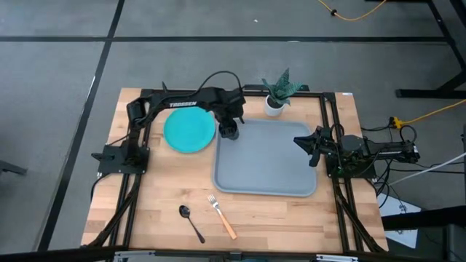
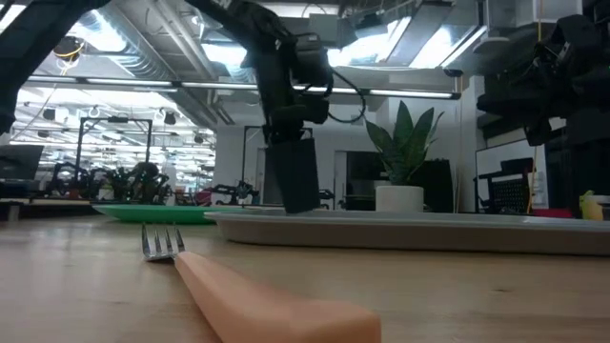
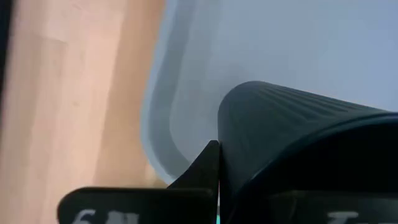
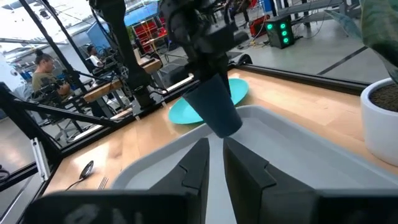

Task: Pick and place plate/cup/fork/spoon on tray
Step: Put the black cup to the top left of the grey tray, then put the blue plate on the grey tray to the bottom right of the black cup

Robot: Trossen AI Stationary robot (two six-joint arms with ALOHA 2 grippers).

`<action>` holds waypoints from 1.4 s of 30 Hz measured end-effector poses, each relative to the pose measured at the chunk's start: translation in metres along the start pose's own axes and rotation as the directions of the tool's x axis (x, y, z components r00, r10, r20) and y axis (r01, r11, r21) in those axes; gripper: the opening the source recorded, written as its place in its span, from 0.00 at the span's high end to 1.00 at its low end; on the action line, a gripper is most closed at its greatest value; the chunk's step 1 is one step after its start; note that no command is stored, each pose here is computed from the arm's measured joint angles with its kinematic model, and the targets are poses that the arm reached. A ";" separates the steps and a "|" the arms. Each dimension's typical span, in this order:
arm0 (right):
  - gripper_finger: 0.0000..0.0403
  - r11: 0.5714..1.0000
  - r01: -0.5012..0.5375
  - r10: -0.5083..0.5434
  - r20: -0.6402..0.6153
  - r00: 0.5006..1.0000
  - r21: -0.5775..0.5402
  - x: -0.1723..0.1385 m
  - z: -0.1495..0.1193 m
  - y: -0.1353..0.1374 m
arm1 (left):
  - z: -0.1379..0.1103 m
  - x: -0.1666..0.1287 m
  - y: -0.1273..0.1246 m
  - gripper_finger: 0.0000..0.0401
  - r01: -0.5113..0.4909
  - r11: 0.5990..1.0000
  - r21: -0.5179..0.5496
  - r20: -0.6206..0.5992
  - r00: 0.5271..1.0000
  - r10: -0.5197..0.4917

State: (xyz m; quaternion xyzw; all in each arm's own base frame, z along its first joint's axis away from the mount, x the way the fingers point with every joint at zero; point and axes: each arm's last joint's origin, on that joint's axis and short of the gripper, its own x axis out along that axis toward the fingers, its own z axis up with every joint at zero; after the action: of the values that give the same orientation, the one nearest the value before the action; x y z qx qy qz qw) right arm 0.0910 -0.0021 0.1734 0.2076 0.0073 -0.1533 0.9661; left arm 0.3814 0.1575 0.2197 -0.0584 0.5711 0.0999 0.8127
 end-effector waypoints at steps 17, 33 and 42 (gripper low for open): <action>0.87 1.000 -0.007 0.007 -0.004 1.000 -0.001 0.000 0.000 0.000 | 0.000 0.004 -0.001 0.90 0.008 1.000 0.005 -0.007 1.000 -0.008; 0.87 1.000 -0.031 0.030 -0.016 0.999 -0.003 0.000 -0.001 0.001 | 0.013 -0.015 0.002 0.86 -0.081 0.997 0.002 0.051 0.995 0.081; 0.87 0.998 -0.055 0.055 -0.028 0.998 -0.003 0.000 -0.001 0.002 | 0.021 -0.046 0.003 0.87 -0.142 0.990 0.012 0.009 0.990 0.142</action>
State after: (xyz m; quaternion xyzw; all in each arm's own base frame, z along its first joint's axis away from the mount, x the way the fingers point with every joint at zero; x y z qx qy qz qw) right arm 0.0915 -0.0003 0.1732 0.2079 0.0157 -0.1237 0.9702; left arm 0.3855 0.1601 0.2701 -0.0121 0.5710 0.1539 0.8063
